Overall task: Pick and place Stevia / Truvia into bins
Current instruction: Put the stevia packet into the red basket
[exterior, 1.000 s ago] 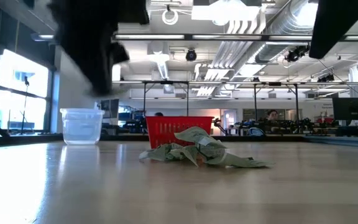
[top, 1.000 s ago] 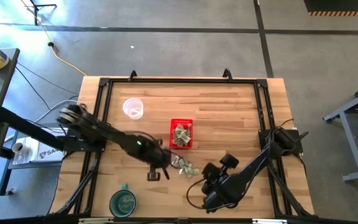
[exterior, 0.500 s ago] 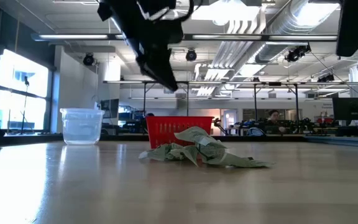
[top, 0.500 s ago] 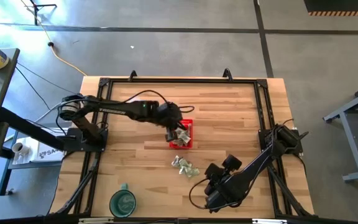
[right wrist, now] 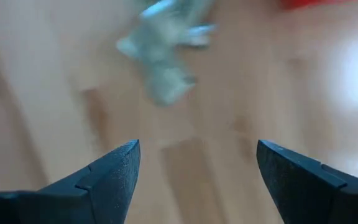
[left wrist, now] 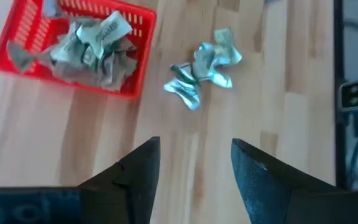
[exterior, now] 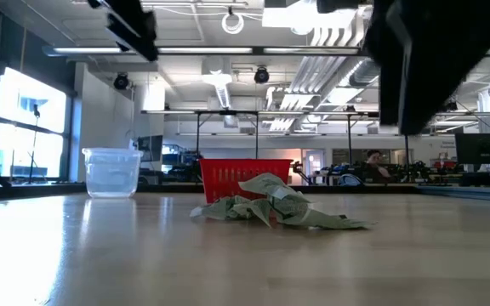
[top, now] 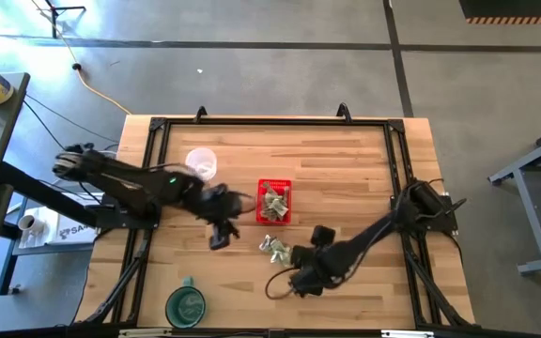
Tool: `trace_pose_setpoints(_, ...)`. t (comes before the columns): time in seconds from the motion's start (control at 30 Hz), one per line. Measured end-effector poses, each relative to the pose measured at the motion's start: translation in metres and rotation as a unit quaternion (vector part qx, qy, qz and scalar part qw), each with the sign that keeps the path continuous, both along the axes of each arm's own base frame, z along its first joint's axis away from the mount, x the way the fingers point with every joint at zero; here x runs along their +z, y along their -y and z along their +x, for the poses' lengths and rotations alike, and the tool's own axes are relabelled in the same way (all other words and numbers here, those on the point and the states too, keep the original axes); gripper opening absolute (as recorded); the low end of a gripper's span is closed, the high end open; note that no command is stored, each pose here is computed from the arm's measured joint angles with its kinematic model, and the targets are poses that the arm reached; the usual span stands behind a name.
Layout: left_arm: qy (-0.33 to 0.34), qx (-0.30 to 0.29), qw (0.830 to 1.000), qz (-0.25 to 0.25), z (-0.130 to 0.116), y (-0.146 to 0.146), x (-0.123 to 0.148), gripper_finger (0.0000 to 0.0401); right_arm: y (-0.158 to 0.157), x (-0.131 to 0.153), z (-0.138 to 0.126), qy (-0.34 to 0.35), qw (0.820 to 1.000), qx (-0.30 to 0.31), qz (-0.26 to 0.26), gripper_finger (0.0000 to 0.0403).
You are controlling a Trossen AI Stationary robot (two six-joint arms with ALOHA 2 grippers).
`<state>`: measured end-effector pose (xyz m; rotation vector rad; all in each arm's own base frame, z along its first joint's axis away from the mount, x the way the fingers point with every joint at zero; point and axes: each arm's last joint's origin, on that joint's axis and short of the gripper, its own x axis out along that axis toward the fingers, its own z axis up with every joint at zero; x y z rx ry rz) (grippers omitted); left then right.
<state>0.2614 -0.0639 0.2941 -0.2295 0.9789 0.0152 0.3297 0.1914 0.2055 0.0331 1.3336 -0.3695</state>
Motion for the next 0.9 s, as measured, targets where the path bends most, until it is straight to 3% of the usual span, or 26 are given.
trace_pose_setpoints(0.07,0.009,0.028,1.0,-0.011,-0.016,0.011,-0.002,0.0221,0.008,-0.018,0.006,0.003,0.998,0.024,0.058,0.0312)
trace_pose_setpoints(0.13,0.006,0.058,0.998,-0.028,-0.033,0.022,-0.01,0.0212,0.014,-0.029,0.008,0.021,0.996,0.042,0.081,0.0312)
trace_pose_setpoints(0.33,0.011,0.131,0.989,-0.072,-0.076,0.048,-0.035,0.0196,0.023,-0.032,0.012,0.036,0.988,0.148,0.014,0.0312)
trace_pose_setpoints(0.4,0.016,0.151,0.985,-0.081,-0.085,0.055,-0.04,0.0194,0.025,-0.035,0.016,0.034,0.982,0.18,0.053,0.0312)
trace_pose_setpoints(0.47,0.016,0.167,0.982,-0.082,-0.093,0.06,-0.045,0.0193,0.028,-0.041,0.02,0.045,0.977,0.188,0.09,0.0312)
trace_pose_setpoints(0.63,0.029,0.193,0.977,-0.092,-0.102,0.069,-0.048,0.0193,0.04,-0.05,0.029,0.071,0.977,0.173,0.099,0.0312)
trace_pose_setpoints(0.9,0.034,0.2,0.974,-0.098,-0.105,0.072,-0.048,0.0193,0.049,-0.07,0.035,0.032,0.973,0.186,0.131,0.031)
